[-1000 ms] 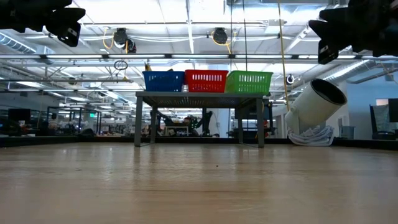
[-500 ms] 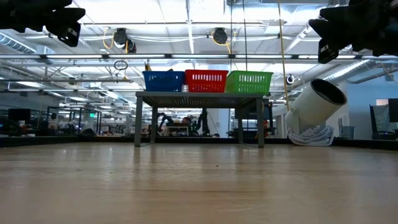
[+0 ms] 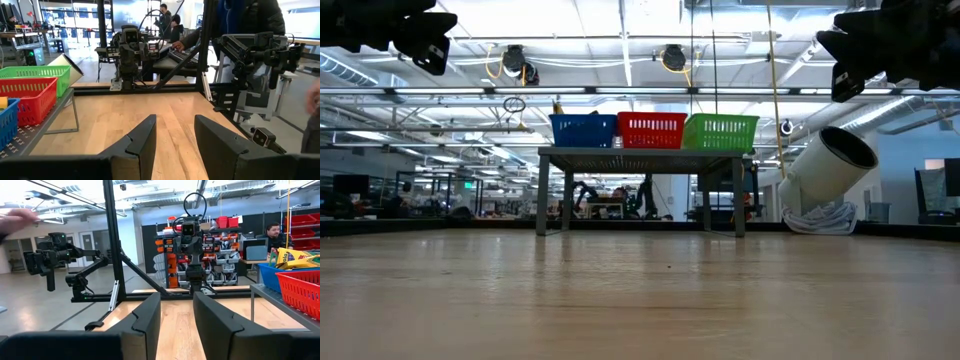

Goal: Pick & Place Office Desk Supplies
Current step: Return to Home Position

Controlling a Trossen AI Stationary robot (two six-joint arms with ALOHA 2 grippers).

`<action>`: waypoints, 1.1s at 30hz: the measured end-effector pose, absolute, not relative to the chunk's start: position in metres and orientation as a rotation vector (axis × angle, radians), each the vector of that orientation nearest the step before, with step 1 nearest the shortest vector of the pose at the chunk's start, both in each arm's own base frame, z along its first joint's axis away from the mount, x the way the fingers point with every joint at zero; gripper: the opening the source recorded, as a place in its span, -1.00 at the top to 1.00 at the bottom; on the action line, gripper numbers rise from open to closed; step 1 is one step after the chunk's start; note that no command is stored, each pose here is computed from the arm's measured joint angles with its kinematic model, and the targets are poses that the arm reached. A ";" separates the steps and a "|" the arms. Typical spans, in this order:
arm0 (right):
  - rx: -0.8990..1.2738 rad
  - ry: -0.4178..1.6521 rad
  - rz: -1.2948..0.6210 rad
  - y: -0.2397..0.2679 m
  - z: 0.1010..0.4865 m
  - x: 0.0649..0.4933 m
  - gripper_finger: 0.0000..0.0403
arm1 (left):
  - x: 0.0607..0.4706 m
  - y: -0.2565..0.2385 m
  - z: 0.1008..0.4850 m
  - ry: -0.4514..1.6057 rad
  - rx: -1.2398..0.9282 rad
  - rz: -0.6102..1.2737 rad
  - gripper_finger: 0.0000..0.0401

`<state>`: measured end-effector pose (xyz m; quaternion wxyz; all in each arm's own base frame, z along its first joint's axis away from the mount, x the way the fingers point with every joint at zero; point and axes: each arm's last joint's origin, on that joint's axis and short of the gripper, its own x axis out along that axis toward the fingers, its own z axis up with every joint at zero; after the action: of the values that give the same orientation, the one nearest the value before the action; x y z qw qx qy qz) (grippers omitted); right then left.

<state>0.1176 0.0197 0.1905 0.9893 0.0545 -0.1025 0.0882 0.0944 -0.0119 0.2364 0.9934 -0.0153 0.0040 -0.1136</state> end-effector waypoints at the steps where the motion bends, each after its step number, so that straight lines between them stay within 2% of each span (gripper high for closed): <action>1: 0.109 -0.206 0.177 0.020 0.191 0.118 0.46 | 0.095 -0.012 0.236 0.009 -0.031 -0.227 0.29; 13: 0.109 -0.205 0.177 0.020 0.190 0.118 0.47 | 0.094 -0.012 0.237 0.003 -0.031 -0.227 0.29; 21: 0.109 -0.205 0.177 0.020 0.190 0.118 0.47 | 0.091 -0.010 0.248 -0.111 -0.069 -0.227 0.29; 33: 0.109 -0.205 0.176 0.020 0.190 0.118 0.47 | 0.082 -0.002 0.219 -0.115 0.072 -0.137 0.29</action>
<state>0.1176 0.0197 0.1902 0.9894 0.0545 -0.1019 0.0879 0.0821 -0.0023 0.2188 0.9954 0.0357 -0.0574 -0.0685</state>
